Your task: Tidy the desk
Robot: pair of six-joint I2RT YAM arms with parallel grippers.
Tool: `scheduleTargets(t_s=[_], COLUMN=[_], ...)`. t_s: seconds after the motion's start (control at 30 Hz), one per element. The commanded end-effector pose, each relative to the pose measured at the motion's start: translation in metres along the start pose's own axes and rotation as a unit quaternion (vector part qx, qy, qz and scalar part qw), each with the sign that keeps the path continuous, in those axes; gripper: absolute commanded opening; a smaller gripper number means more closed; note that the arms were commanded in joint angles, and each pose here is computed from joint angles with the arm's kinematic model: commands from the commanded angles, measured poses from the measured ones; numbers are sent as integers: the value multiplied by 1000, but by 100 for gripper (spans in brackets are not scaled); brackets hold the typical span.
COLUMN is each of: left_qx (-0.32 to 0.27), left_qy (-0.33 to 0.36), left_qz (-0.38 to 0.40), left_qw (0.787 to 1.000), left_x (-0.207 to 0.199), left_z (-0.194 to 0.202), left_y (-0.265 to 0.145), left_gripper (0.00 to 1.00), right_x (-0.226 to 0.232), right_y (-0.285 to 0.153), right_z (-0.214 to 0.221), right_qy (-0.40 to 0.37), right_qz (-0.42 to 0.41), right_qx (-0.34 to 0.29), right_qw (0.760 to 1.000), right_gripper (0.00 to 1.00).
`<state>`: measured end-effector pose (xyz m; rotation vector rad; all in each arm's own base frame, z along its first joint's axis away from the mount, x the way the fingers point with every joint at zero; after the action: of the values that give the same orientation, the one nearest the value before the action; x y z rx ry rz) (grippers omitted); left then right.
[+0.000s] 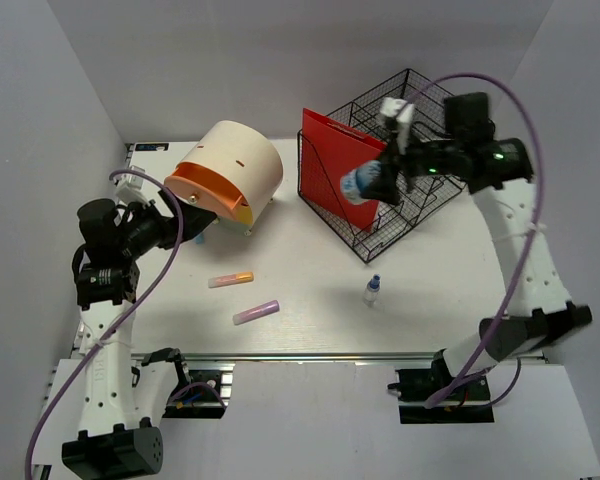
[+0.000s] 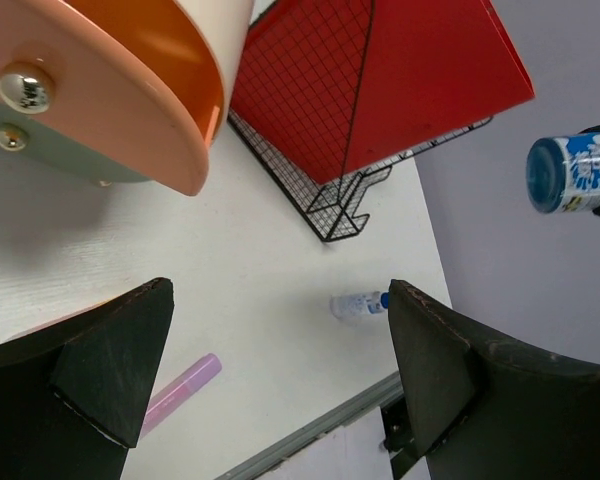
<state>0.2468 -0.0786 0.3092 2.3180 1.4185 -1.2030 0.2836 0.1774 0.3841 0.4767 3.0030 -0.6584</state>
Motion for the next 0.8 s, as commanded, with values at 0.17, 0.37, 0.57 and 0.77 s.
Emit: scheduleTargets(t_s=[0.17,0.37,0.57,0.77], left_qx=[-43,-84,-98,-114], left_qy=[11,-20,-32,-38], left_qz=[-79,-119,-146,-168], left_qw=[996,989,984,978], left_x=[13,23,29,33], left_z=[-19,-26,-27,-27], left_y=[-12,-16,-21,-28], left_gripper=[98,98,98,98], right_x=[13,6,17,26], right_y=[94,157,206,254], right_z=[-88,-120,-149,-156], right_qy=[-64,-72,-39,-37], right_qz=[-89,-89,-119,-113], right_qx=[-73,-151,-214,-248], right_qw=[991,982,969,962], right_gripper=[0,0,0,0])
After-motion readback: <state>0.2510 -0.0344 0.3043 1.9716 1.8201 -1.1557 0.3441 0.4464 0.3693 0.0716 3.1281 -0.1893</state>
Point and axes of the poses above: each gripper's point midway between its finger pads, its own y axis out along the fingers, its own x axis along the line the jaws close on, z = x × y, the point moved 2 cm from there along -y, back along the fingers, and after that the axes turned 3 degrees about -y, right-handed, at the moved point
